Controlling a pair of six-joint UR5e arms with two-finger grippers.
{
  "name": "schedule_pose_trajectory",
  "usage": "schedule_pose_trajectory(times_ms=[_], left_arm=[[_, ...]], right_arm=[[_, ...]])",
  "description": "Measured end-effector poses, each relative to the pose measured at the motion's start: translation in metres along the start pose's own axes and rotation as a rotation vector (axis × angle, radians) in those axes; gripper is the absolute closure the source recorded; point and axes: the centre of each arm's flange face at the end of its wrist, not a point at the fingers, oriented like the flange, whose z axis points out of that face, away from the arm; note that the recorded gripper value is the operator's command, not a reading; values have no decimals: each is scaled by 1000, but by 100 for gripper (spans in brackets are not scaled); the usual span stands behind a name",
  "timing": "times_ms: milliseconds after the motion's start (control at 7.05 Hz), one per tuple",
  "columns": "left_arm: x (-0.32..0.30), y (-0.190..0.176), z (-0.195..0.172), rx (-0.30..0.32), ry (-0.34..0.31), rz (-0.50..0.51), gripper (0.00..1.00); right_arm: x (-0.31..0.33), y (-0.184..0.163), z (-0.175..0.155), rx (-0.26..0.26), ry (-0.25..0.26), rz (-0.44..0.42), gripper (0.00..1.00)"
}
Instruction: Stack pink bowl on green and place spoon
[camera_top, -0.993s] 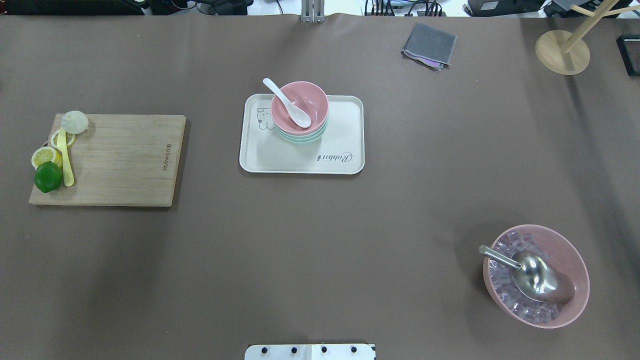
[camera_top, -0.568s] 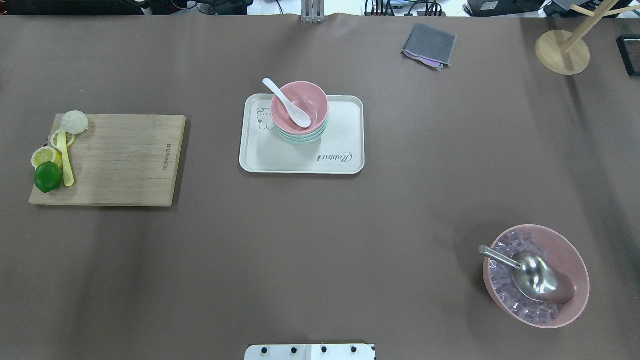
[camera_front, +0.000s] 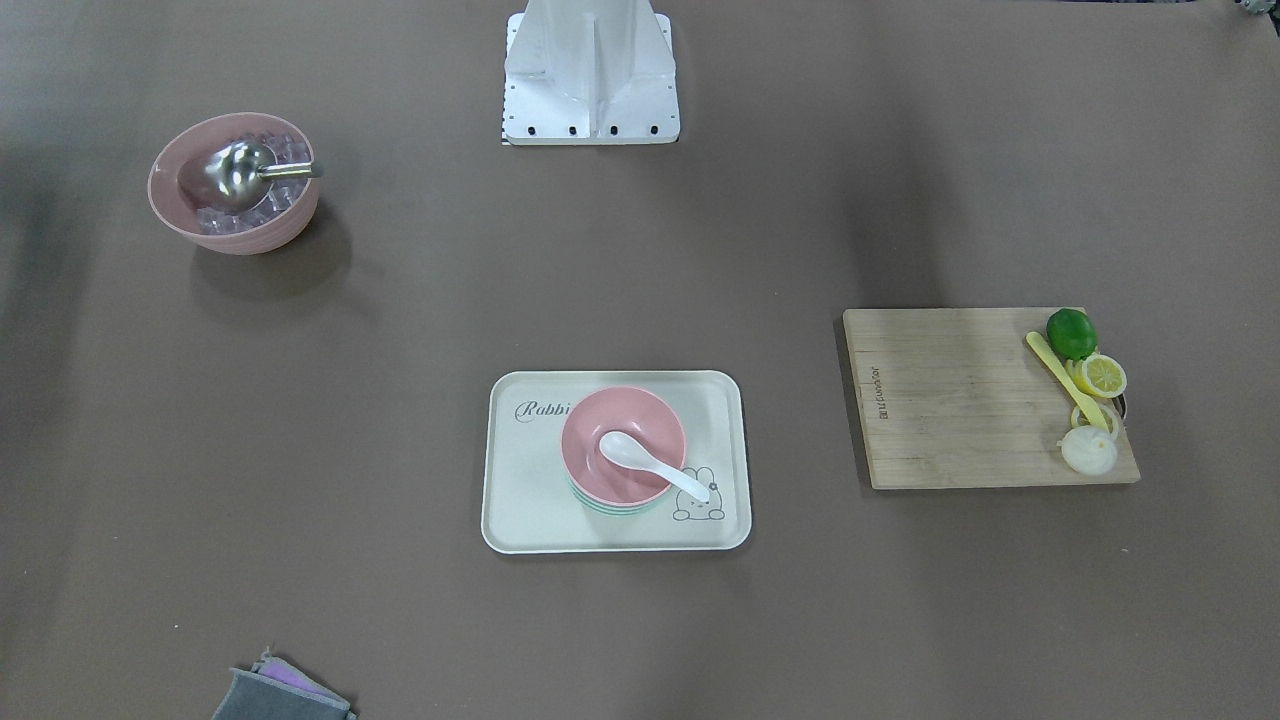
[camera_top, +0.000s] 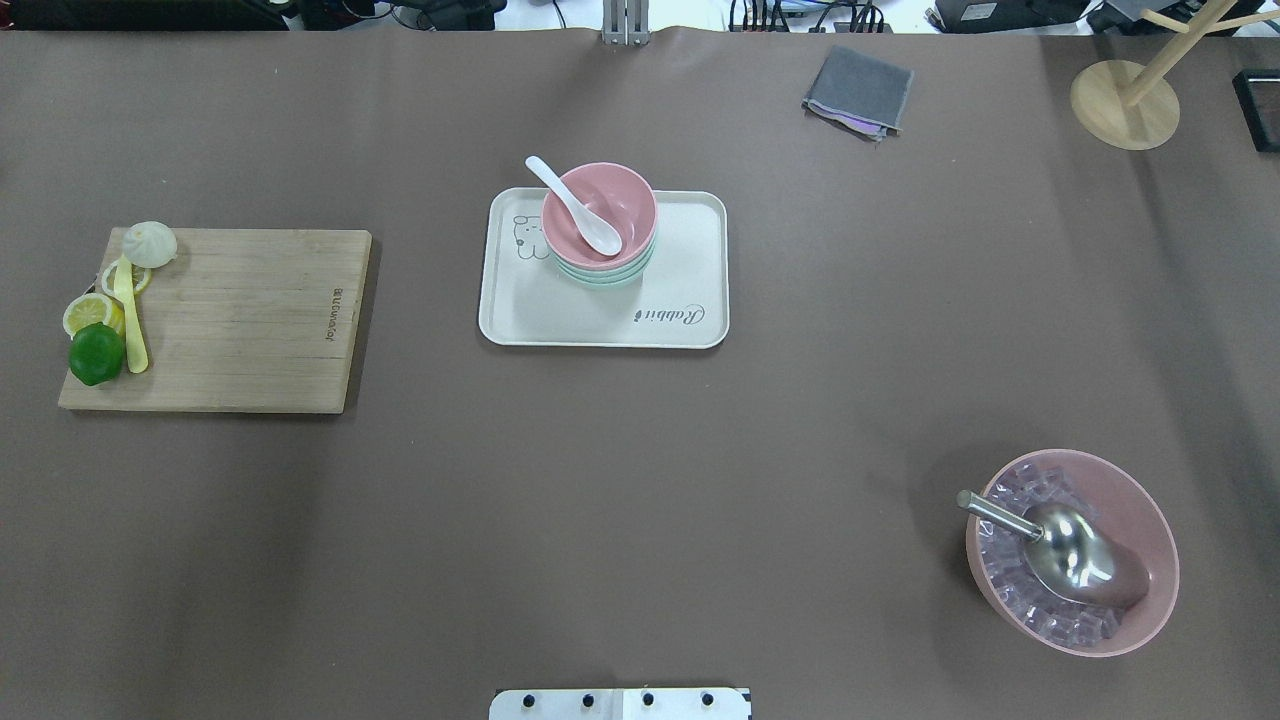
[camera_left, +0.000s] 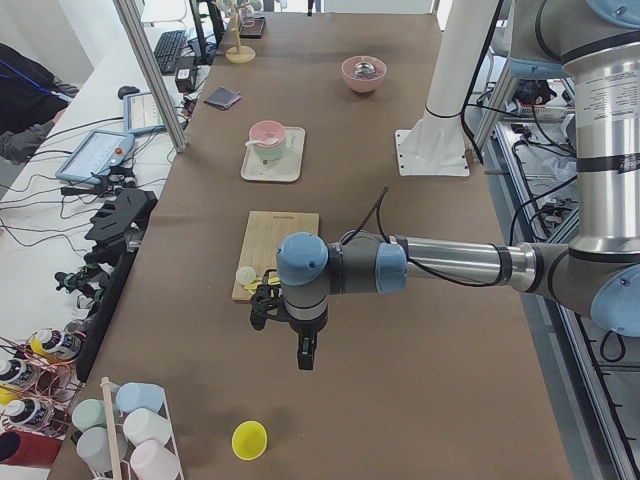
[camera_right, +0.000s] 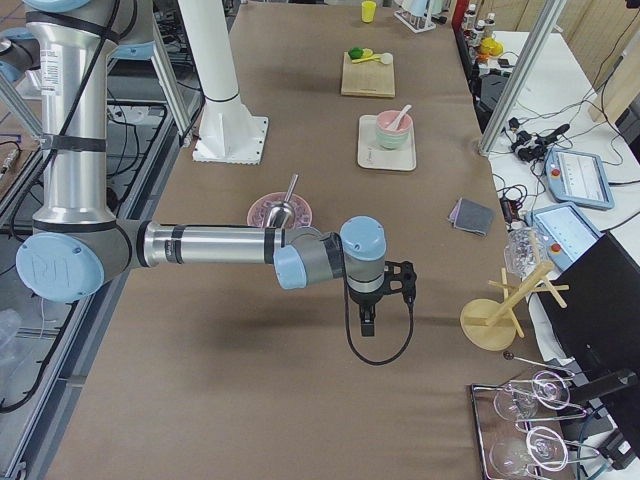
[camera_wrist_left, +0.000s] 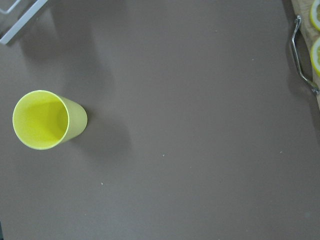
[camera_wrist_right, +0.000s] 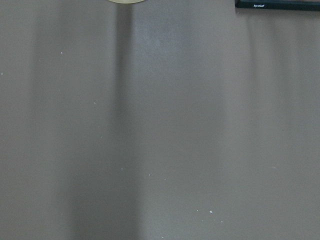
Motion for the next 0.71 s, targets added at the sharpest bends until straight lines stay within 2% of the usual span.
schedule_pose_trajectory(times_ms=[284, 568, 709], left_arm=[[12, -2, -7, 19, 56, -7, 2], [21, 0, -14, 35, 69, 12, 2], [22, 1, -15, 38, 70, 16, 2]], right_arm=[[8, 9, -13, -57, 36, -33, 0], [15, 19, -21, -72, 116, -48, 0], [17, 26, -21, -78, 130, -52, 0]])
